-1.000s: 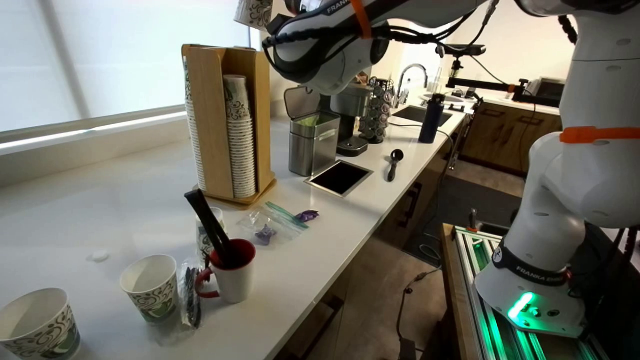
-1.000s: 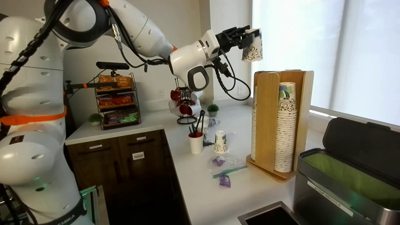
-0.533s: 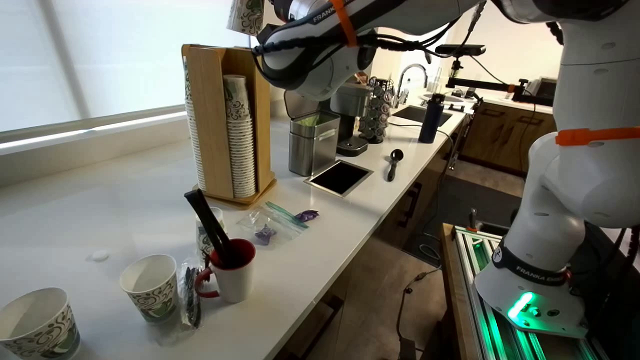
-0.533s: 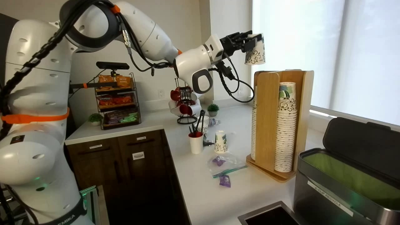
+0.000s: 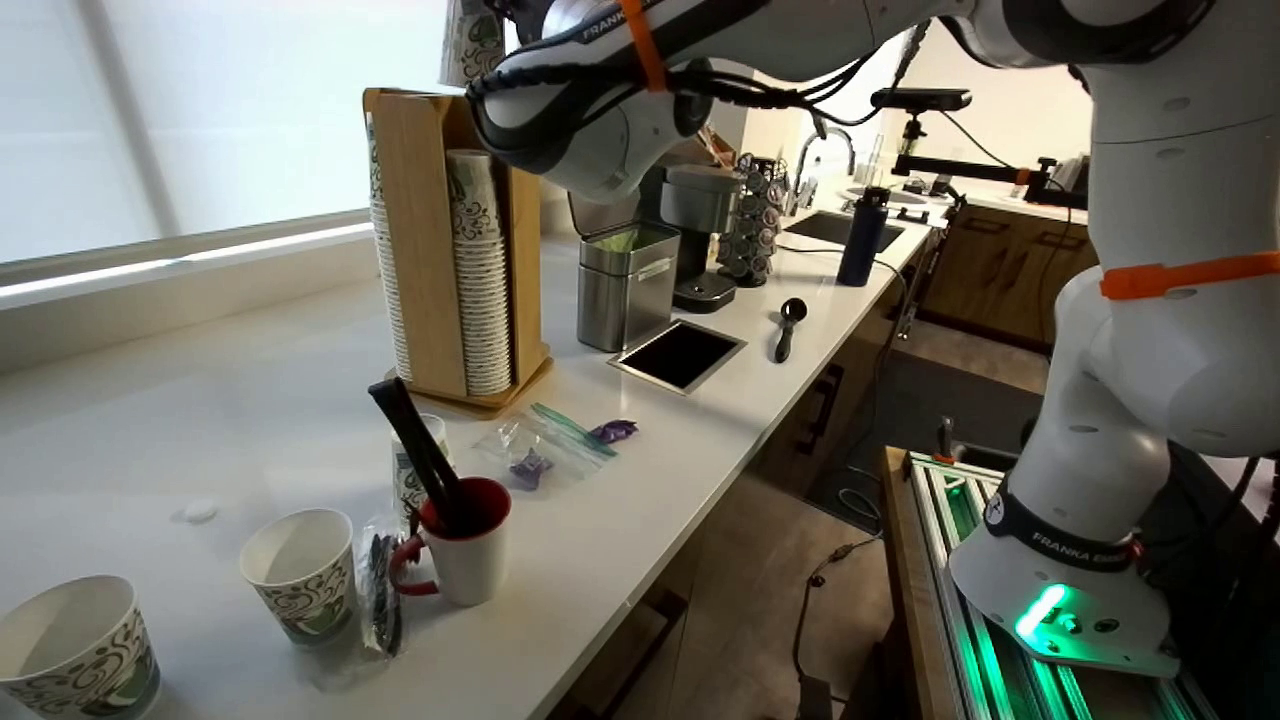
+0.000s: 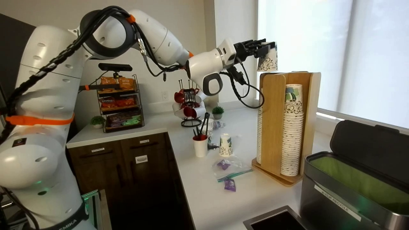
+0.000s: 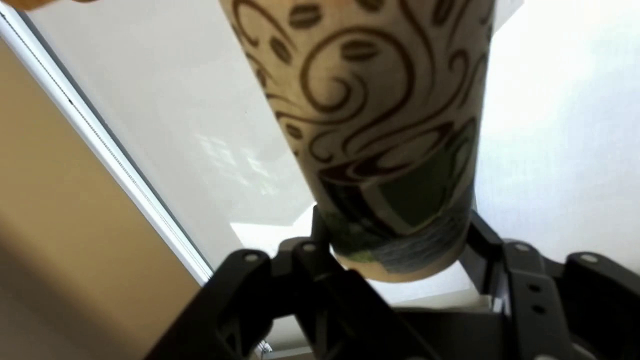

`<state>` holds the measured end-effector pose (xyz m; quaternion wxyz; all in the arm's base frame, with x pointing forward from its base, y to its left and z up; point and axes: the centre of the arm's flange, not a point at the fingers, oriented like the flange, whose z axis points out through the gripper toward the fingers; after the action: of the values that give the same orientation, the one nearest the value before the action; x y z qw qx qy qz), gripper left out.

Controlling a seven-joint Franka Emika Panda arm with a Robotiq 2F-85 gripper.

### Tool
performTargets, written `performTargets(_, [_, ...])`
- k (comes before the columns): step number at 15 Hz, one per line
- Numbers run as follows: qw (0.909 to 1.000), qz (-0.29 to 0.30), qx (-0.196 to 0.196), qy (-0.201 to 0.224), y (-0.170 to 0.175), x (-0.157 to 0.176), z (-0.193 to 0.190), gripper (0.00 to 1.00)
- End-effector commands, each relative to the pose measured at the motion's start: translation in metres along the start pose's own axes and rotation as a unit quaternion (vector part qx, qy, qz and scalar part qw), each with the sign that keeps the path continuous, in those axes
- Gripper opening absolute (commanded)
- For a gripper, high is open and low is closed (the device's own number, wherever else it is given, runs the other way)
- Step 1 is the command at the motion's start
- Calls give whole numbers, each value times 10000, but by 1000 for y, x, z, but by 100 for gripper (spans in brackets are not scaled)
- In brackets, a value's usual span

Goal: Pick up the coffee cup on the right and place it on top of the stacked cups on the right.

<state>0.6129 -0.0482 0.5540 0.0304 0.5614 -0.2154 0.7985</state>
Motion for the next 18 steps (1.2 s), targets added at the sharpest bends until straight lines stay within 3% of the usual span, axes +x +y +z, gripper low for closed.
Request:
performTargets(1, [9994,-155,-296,-84,-12,-7,15,38])
performTargets(3, [9993,0,-338,-149,-14,-7,17,38])
performTargets(4, [9997,92,-195,-71,-2,-7,7,63])
performTargets(6, [9996,139,-214,-86,-4,-8,9,63])
performTargets(7, [9996,152,-217,-80,-5,-8,9,38])
performTargets(18, [9988,63,-466,-152,0,-39,19,38])
